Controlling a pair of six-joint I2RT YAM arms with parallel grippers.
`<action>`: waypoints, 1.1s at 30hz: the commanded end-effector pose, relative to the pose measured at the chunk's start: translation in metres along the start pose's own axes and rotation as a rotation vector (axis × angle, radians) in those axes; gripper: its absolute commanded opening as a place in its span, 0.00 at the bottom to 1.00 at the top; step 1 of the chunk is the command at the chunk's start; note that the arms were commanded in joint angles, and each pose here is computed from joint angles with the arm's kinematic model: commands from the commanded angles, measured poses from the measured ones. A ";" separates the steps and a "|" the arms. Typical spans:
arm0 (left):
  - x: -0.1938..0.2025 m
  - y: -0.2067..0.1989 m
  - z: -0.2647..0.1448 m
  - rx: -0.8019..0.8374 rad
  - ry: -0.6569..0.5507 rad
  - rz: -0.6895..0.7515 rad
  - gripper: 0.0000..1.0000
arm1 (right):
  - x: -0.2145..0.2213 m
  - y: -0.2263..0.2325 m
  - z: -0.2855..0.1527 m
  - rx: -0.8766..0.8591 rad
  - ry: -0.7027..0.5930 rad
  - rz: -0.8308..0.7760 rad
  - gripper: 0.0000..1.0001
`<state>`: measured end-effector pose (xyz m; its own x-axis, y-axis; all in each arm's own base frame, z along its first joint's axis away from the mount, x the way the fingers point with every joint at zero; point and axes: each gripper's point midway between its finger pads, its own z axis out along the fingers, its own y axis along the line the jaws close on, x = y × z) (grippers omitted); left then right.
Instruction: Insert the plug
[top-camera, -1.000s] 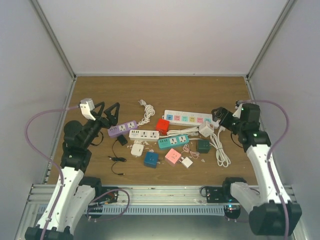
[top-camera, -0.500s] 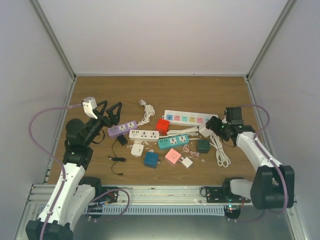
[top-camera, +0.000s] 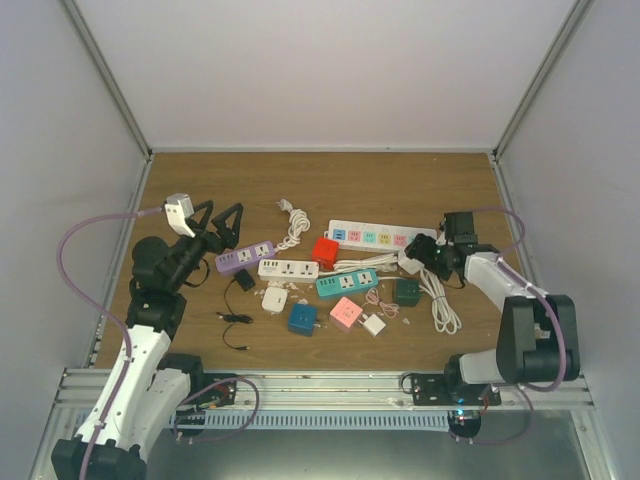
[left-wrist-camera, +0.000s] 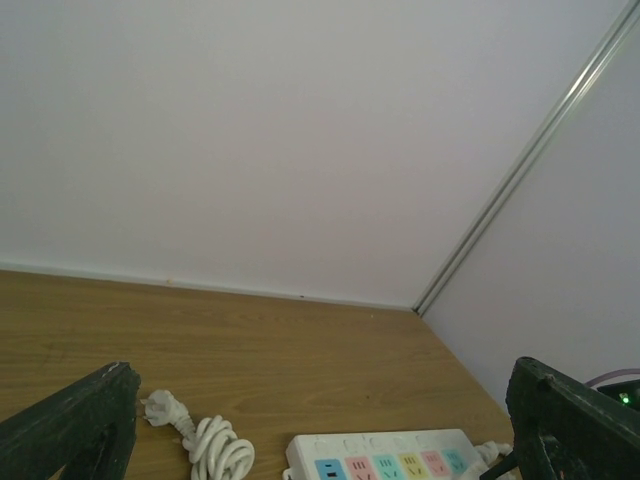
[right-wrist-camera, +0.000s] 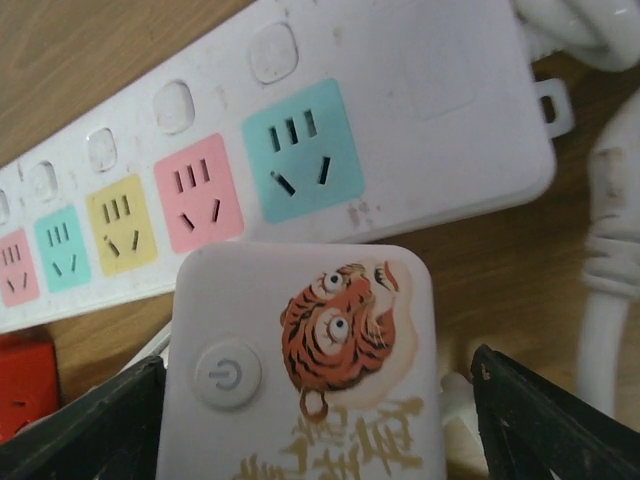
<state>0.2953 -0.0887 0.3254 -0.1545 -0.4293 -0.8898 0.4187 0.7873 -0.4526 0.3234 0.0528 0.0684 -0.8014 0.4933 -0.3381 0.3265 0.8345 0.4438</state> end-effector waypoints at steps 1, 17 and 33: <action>-0.013 0.001 0.000 -0.011 -0.044 0.035 0.99 | -0.006 0.019 0.010 -0.083 0.012 -0.027 0.80; 0.016 -0.024 0.005 0.212 0.017 -0.001 0.99 | -0.028 0.065 -0.049 -0.247 -0.159 -0.158 0.54; 0.131 -0.080 0.069 0.376 0.518 -0.319 0.99 | 0.030 0.180 -0.128 -0.918 -0.112 -0.385 0.54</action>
<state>0.3029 -0.2251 0.2435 -0.6627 -0.2617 -0.7017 0.5624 0.4447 -0.6971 0.2996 0.1699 0.2132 -0.7465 0.2971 -0.5954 -0.3747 0.5517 0.7451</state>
